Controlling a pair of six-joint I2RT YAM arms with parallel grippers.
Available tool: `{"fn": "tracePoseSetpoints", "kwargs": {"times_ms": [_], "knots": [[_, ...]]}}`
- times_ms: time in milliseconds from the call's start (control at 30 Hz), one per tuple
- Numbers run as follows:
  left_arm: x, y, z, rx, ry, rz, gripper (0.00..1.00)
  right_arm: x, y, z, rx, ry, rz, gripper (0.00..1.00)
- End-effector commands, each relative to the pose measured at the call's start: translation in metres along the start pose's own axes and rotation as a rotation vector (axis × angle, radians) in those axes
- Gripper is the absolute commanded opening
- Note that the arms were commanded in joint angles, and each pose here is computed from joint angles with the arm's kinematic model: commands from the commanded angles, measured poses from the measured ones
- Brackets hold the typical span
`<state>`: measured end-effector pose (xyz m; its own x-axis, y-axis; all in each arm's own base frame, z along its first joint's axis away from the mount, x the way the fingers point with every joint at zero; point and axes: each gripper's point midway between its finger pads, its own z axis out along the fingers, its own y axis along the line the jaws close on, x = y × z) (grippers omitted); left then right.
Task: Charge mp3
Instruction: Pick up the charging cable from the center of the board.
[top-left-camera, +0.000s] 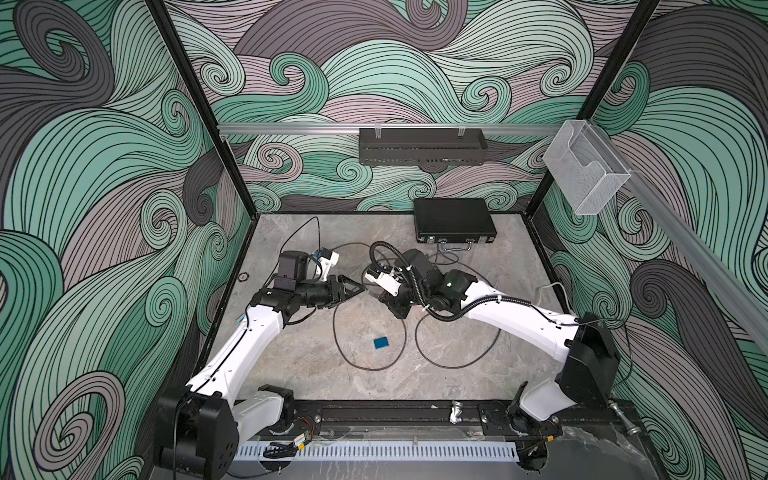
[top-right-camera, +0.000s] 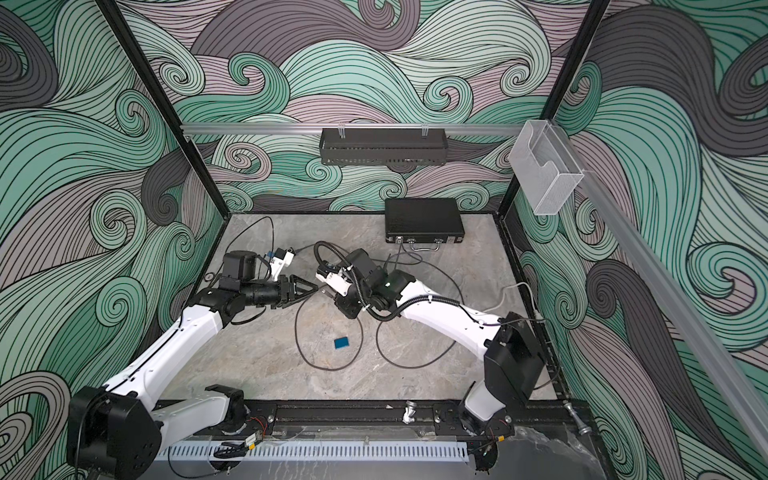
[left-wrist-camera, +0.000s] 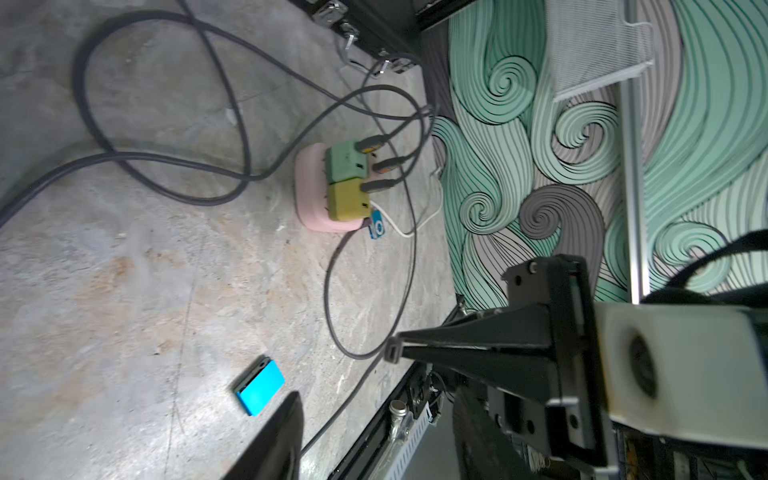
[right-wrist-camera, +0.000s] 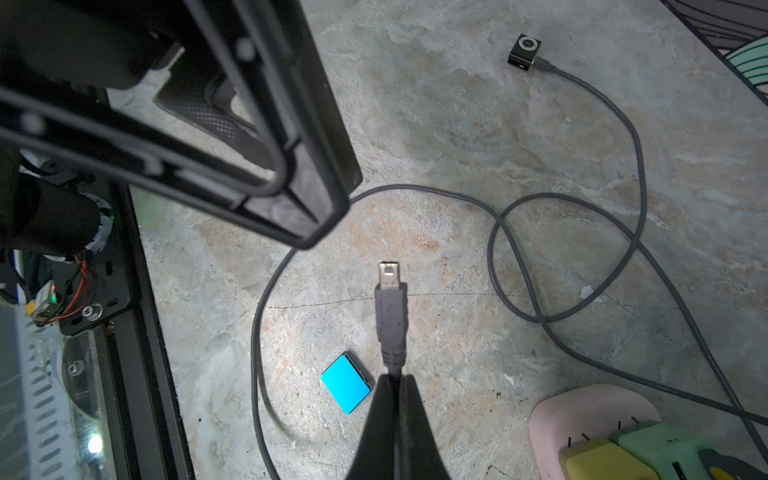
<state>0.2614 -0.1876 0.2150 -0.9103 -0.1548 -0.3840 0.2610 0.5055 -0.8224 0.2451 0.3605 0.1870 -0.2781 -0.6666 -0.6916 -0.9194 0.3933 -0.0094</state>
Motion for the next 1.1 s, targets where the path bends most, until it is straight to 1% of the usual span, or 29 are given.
{"fn": "tracePoseSetpoints", "kwargs": {"times_ms": [0, 100, 200, 333, 433, 500, 633, 733, 900, 1067], "knots": [[0.004, -0.031, -0.009, 0.102, 0.024, 0.096, 0.49, 0.005, 0.006, -0.009, 0.02, 0.02, -0.057, 0.0], [0.008, -0.028, -0.012, 0.054, 0.054, 0.102, 0.45, 0.002, 0.006, -0.013, 0.029, 0.017, -0.068, 0.0], [0.011, -0.028, -0.011, 0.056, 0.072, 0.101, 0.42, -0.001, 0.009, -0.015, 0.03, 0.019, -0.085, 0.0], [0.016, -0.029, -0.01, 0.067, 0.101, 0.113, 0.42, -0.005, 0.013, -0.019, 0.03, 0.006, -0.097, 0.0], [0.025, -0.029, -0.006, 0.075, 0.152, 0.13, 0.42, -0.009, 0.016, -0.023, 0.026, -0.006, -0.103, 0.0], [0.029, -0.027, -0.001, 0.056, 0.175, 0.135, 0.44, -0.012, 0.018, -0.025, 0.021, -0.011, -0.111, 0.0], [0.027, -0.028, 0.003, 0.056, 0.171, 0.152, 0.43, -0.014, 0.023, -0.026, 0.014, -0.017, -0.12, 0.0], [0.029, -0.025, 0.006, 0.036, 0.19, 0.153, 0.42, -0.016, 0.026, -0.029, 0.008, -0.024, -0.128, 0.0], [0.026, -0.023, 0.01, 0.03, 0.183, 0.149, 0.38, -0.016, 0.031, -0.03, -0.004, -0.026, -0.143, 0.0], [0.023, -0.026, 0.009, 0.037, 0.168, 0.16, 0.32, -0.016, 0.035, -0.031, -0.014, -0.03, -0.157, 0.0]]}}
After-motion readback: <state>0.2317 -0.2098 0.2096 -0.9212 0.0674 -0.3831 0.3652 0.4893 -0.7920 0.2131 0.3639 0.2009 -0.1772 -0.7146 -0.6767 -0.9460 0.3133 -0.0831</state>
